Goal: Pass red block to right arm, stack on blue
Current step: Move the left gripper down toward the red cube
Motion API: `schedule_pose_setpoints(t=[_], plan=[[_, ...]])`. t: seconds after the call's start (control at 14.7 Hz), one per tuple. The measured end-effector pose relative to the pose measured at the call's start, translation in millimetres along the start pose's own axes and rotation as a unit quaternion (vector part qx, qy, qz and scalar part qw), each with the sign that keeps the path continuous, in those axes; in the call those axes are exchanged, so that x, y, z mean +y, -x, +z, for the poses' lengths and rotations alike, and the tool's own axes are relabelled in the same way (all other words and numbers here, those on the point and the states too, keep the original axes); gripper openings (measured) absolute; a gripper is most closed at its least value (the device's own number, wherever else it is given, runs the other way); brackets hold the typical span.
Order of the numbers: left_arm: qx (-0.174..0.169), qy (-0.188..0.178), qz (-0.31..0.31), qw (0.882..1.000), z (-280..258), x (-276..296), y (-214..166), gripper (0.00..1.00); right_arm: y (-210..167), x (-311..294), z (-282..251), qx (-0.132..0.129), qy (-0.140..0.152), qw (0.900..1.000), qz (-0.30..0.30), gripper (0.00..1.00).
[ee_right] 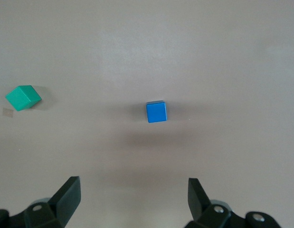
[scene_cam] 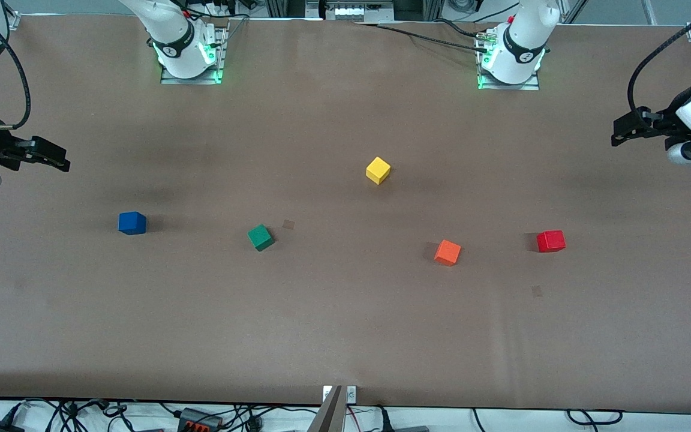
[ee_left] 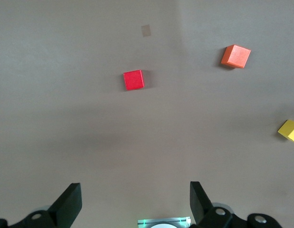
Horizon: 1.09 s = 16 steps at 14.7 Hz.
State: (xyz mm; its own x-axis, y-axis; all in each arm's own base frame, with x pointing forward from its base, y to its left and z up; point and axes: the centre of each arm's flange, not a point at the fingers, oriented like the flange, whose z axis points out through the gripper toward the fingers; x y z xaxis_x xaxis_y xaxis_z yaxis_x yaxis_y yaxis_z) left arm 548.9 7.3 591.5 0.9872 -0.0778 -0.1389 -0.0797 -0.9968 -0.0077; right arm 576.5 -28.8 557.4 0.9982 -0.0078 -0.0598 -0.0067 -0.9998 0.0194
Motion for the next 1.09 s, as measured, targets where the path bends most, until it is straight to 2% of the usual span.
schedule_pose_setpoints(t=[0.2,0.48,0.75,1.09], plan=[[0.001,0.000,0.000,1.000,0,0,-11,1.00,0,0,0,0.000,0.000,1.000,0.000,1.00],[-0.013,0.000,0.001,1.000,26,-3,-52,1.00,0,0,0,0.000,0.000,1.000,0.000,1.00],[-0.038,0.001,0.001,0.999,103,-5,-102,1.00,0,1,0,0.000,0.000,1.000,0.000,1.00],[0.001,0.000,-0.024,1.000,205,-41,-132,1.00,0,1,1,-0.001,0.000,1.000,0.001,1.00]])
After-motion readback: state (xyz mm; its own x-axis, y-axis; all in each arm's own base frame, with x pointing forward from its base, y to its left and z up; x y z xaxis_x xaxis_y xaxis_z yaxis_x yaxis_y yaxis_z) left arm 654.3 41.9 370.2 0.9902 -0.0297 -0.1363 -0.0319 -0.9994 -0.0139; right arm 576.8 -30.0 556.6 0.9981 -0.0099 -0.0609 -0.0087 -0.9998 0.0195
